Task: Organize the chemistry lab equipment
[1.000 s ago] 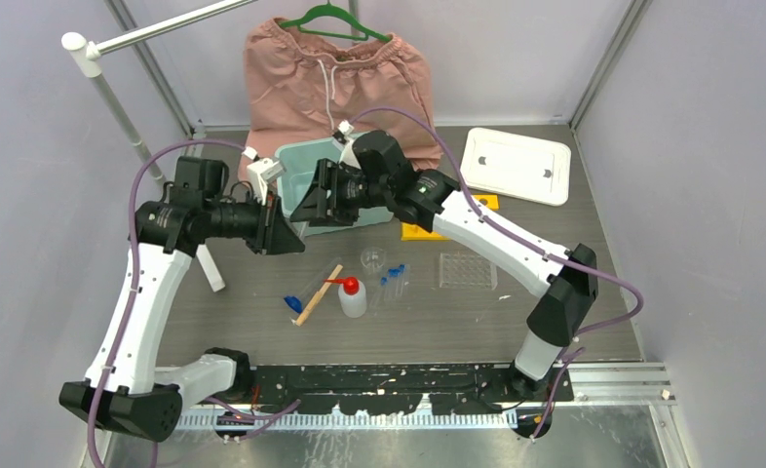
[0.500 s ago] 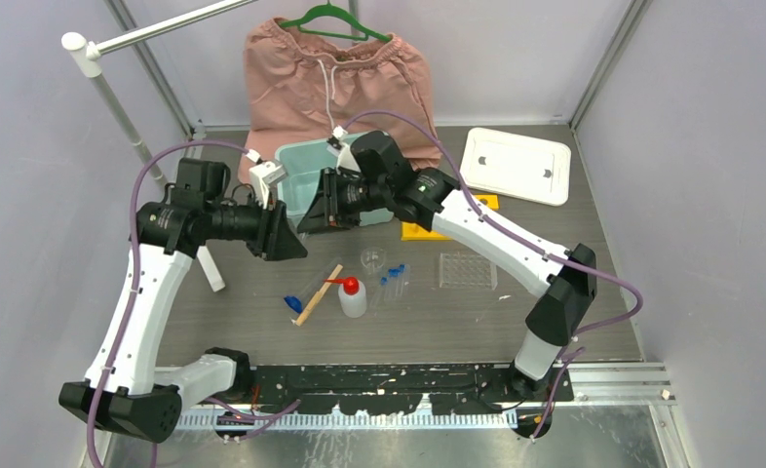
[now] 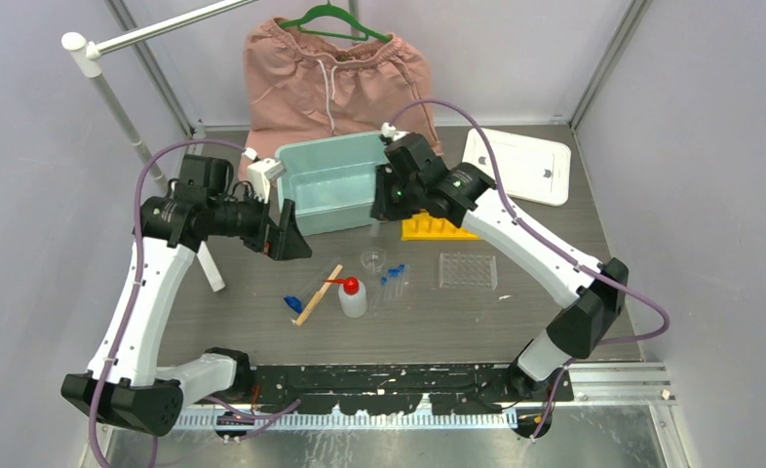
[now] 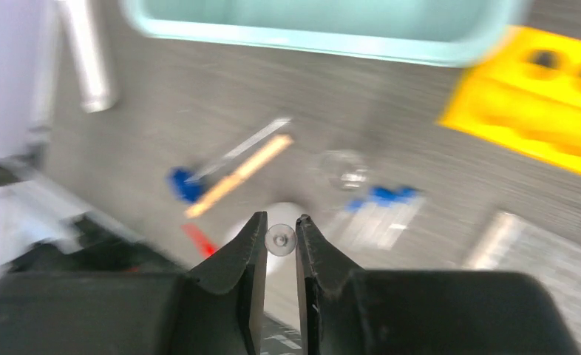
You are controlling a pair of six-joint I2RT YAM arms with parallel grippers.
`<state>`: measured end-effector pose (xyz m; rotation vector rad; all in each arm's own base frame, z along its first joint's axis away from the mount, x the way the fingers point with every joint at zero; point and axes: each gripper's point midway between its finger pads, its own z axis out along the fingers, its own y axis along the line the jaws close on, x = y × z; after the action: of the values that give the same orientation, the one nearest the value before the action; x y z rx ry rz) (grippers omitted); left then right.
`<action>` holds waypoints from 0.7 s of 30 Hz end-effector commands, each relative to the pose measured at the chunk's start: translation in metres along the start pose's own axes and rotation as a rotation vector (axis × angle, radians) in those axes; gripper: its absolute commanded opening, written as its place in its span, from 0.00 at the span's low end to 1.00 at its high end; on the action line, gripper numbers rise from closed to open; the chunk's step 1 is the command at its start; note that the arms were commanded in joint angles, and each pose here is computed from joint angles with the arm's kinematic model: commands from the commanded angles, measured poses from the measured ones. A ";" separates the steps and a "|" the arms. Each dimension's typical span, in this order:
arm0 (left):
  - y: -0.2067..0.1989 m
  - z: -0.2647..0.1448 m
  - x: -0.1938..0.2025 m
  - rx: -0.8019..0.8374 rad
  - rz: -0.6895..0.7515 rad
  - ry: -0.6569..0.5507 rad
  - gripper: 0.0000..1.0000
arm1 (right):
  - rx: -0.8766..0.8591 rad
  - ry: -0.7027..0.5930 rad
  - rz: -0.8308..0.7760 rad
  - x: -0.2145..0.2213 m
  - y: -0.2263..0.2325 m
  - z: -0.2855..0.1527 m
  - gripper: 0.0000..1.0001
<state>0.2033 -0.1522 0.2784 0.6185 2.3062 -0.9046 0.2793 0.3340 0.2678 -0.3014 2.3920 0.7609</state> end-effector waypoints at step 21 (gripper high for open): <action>0.050 -0.008 0.002 -0.258 -0.075 0.066 1.00 | 0.582 -0.371 -0.150 -0.028 -0.166 0.019 0.01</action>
<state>0.2267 -0.1184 0.2466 0.4738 2.5090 -0.6592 0.3529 0.2077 0.1652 -0.2060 2.2523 -0.0573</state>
